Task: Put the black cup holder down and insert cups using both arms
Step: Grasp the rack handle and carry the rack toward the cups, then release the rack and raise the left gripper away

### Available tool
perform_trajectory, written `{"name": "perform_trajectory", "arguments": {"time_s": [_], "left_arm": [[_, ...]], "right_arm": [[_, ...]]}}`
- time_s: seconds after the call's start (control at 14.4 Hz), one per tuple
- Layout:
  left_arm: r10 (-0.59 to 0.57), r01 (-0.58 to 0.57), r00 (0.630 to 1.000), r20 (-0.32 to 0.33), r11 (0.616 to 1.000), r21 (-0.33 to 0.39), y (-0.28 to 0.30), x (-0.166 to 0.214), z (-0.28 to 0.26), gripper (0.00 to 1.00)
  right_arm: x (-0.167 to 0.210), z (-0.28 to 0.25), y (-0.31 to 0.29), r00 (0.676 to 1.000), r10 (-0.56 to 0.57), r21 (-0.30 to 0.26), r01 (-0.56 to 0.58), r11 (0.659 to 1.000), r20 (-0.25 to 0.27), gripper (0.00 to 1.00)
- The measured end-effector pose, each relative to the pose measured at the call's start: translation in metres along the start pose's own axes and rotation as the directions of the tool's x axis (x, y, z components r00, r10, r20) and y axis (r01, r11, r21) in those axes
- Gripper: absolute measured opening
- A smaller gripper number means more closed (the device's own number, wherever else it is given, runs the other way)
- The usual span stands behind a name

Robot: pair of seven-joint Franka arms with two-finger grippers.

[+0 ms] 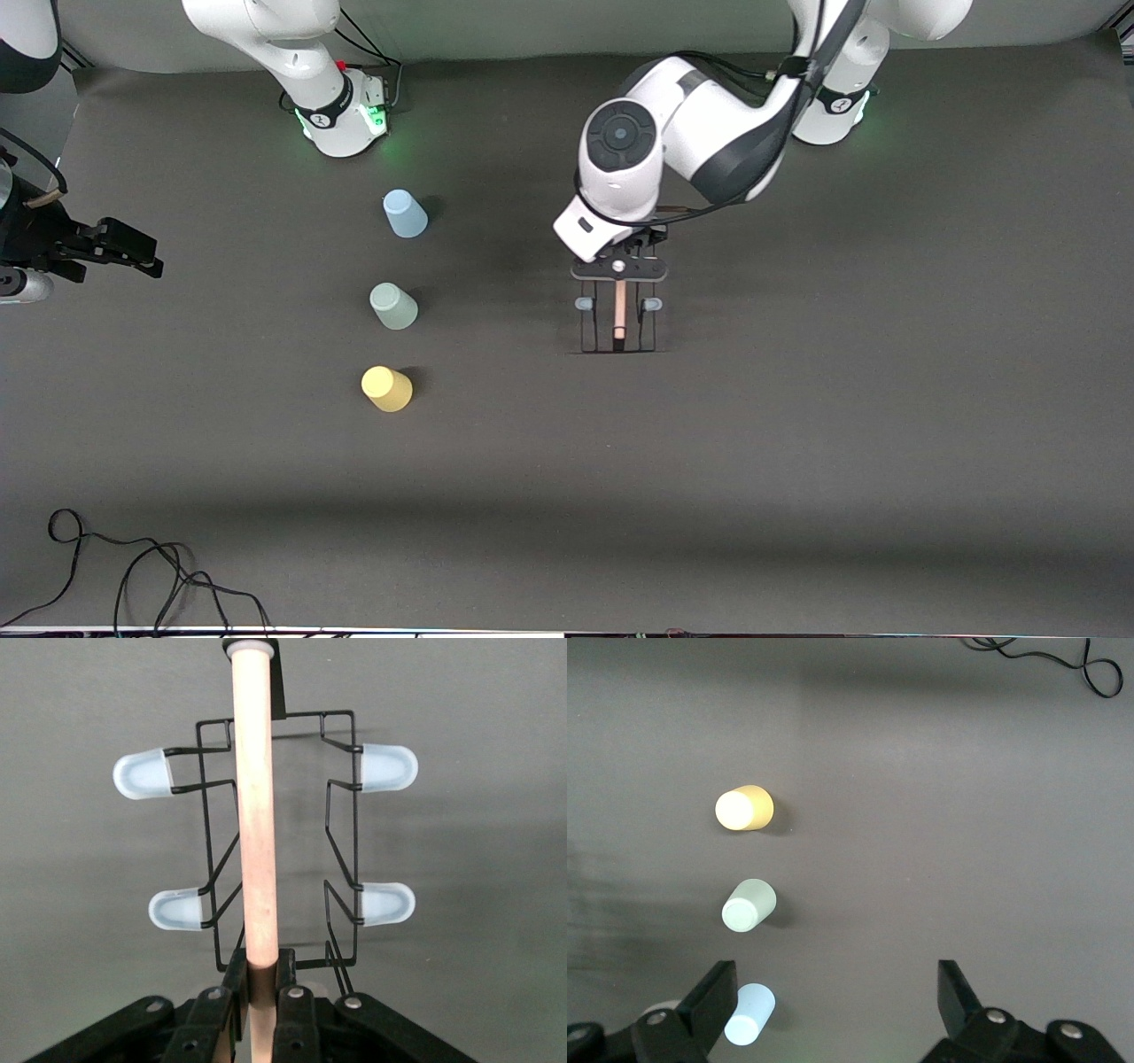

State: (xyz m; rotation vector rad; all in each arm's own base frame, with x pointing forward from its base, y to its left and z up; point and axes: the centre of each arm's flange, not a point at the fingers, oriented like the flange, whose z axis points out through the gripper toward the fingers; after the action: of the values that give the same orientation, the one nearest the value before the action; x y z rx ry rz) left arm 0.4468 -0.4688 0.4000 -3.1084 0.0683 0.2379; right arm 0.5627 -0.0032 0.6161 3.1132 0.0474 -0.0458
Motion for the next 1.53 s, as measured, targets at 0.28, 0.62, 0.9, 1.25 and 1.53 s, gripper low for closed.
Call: {"name": "perform_trajectory", "arguments": {"time_s": [0.28, 0.62, 0.9, 1.25, 1.53], "left_arm": [[-0.067, 0.066, 0.997, -0.032, 0.997, -0.027, 0.03, -0.003, 0.031, 0.16], [-0.083, 0.082, 0.996, -0.03, 0.996, -0.022, 0.041, -0.001, 0.057, 0.16], [-0.089, 0.088, 0.996, -0.032, 0.996, -0.026, 0.04, 0.0, 0.055, 0.32], [-0.104, 0.103, 0.994, -0.036, 0.994, -0.028, 0.025, 0.002, 0.01, 0.85], [-0.097, 0.095, 0.994, -0.045, 0.994, -0.053, -0.04, 0.017, -0.078, 1.0]], "right_arm": [[0.0, 0.0, 0.0, 1.0, 0.0, 0.0, 0.0, 1.0, 0.0, 1.0], [0.0, 0.0, 0.0, 1.0, 0.0, 0.0, 0.0, 1.0, 0.0, 1.0], [0.0, 0.0, 0.0, 1.0, 0.0, 0.0, 0.0, 1.0, 0.0, 1.0], [0.0, 0.0, 0.001, 1.0, 0.001, 0.0, -0.001, 1.0, 0.0, 1.0], [0.0, 0.0, 0.001, 1.0, 0.002, 0.0, -0.002, 1.0, 0.0, 1.0]]}}
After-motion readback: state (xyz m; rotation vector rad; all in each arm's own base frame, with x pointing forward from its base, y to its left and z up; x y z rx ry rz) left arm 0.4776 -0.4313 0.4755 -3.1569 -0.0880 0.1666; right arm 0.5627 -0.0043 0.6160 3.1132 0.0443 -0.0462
